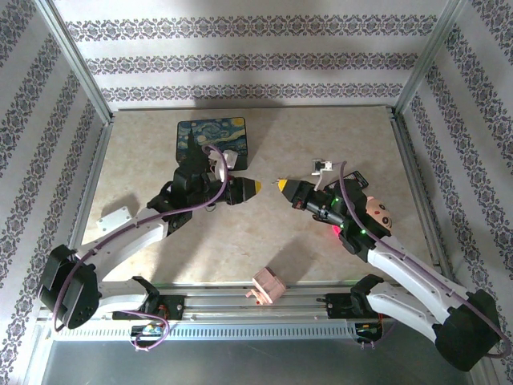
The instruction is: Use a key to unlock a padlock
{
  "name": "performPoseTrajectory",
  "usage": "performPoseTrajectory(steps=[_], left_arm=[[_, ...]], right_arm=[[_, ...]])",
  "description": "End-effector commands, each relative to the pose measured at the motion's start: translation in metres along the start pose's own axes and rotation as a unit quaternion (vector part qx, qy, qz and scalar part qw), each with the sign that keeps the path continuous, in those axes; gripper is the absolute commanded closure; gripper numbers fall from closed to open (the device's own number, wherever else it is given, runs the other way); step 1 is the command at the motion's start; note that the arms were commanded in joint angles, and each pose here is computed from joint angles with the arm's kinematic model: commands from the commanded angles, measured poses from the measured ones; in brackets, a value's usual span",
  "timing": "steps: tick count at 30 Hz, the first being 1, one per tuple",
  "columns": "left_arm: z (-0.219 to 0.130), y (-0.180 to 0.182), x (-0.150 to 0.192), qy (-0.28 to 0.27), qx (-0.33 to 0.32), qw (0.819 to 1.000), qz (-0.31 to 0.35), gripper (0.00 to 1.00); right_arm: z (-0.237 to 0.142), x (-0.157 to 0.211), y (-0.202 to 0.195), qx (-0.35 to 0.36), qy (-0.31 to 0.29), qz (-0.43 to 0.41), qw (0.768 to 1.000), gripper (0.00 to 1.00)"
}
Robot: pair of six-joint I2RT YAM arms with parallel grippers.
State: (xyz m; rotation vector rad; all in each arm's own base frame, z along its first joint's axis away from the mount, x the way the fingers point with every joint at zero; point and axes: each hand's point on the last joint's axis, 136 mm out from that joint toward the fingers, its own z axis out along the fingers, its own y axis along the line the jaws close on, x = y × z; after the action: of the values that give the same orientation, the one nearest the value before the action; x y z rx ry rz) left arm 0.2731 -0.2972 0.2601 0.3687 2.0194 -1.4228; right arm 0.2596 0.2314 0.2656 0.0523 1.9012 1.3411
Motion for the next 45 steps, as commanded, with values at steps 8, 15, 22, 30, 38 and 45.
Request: performPoseTrajectory(steps=[8,15,22,30,38,45], left_arm=[[0.009,-0.031,-0.012,-0.015,0.076,0.997,0.012,0.61],[0.013,-0.034,-0.008,-0.002,0.085,0.996,0.013,0.6],[0.017,-0.037,-0.007,0.002,0.091,0.996,0.015,0.6],[0.016,-0.047,-0.013,-0.006,0.116,0.993,0.021,0.61],[0.019,-0.048,-0.016,-0.011,0.122,0.992,0.019,0.65],[0.024,-0.049,-0.019,-0.012,0.135,0.991,0.012,0.69]], right_arm=[[-0.003,-0.006,0.012,-0.041,-0.014,0.032,0.999,1.0],[-0.003,-0.007,0.014,-0.049,-0.019,0.035,0.998,1.0],[-0.002,-0.008,0.016,-0.056,-0.022,0.036,0.998,1.0],[0.0,-0.008,0.015,-0.057,-0.02,0.037,0.997,1.0],[0.0,-0.008,0.017,-0.061,-0.02,0.039,0.997,1.0],[0.0,-0.008,0.018,-0.064,-0.02,0.041,0.997,1.0]])
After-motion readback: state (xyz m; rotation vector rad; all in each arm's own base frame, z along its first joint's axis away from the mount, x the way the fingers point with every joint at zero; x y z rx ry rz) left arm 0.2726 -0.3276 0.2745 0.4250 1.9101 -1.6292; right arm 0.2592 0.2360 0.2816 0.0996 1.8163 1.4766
